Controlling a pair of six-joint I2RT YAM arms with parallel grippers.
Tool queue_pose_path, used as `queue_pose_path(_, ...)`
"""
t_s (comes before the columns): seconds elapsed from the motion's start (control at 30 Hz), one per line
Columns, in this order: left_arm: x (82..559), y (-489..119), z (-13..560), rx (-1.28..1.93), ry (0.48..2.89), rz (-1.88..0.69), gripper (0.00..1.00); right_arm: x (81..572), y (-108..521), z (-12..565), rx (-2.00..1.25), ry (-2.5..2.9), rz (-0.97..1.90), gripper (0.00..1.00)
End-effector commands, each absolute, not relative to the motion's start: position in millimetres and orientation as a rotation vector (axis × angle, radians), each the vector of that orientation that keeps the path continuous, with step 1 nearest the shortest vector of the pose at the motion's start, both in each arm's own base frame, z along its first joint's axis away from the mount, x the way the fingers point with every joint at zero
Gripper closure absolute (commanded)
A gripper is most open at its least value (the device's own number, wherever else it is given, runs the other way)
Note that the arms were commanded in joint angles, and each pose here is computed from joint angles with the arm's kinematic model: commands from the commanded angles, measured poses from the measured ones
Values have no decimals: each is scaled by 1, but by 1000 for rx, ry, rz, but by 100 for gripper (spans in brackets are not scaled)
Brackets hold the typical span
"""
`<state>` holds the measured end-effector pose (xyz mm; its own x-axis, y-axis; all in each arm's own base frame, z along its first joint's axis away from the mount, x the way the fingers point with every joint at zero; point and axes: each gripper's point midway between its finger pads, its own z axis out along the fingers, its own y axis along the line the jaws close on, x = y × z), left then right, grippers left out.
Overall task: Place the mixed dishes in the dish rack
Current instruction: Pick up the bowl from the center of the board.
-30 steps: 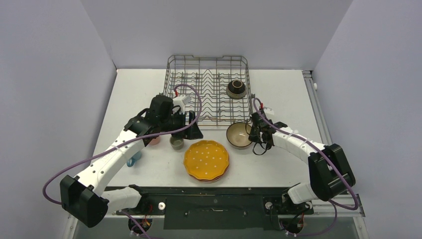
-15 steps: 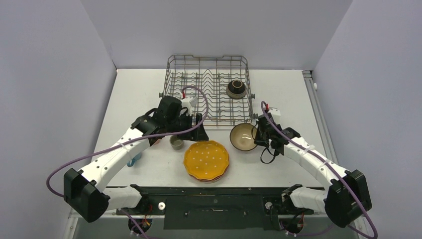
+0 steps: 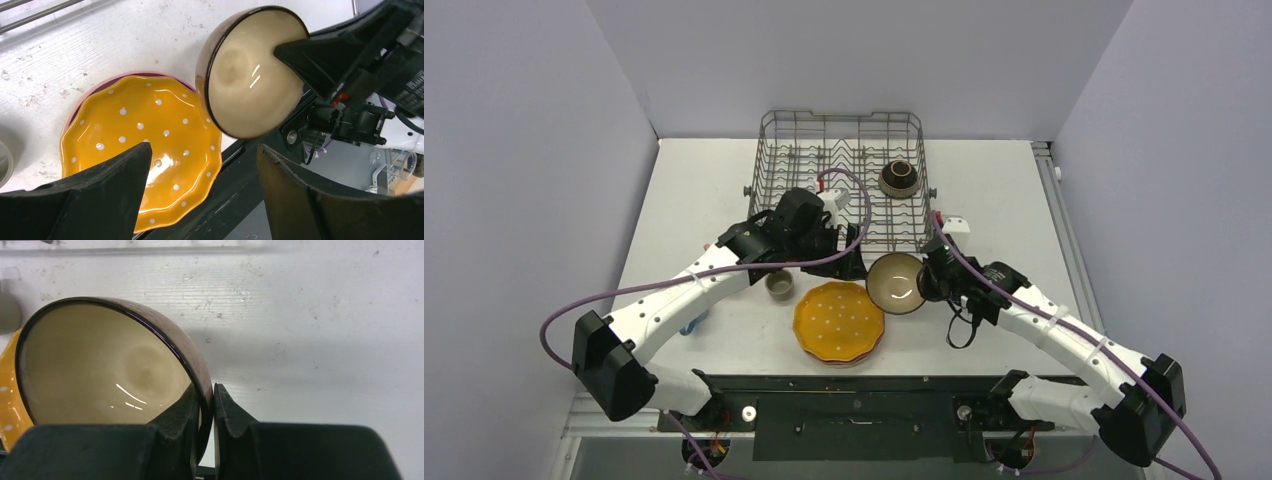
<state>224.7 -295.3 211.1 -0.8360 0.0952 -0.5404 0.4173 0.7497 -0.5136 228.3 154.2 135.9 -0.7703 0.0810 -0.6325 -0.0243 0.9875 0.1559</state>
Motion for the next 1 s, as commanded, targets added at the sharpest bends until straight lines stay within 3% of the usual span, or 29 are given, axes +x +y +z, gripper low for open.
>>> queue_pose_path(0.0,234,-304,222,341,2423,-852,25,245,177,190,104,2275,342,100)
queue_pose_path(0.53,228,-317,199,340,2471,-705,27,232,209,219,36,2237,435,100)
queue_pose_path(0.73,229,-316,192,334,2476,-621,37,227,215,225,17,2229,447,100)
queue_pose_path(0.97,226,-319,191,339,2479,-614,61,226,213,224,31,2225,414,100)
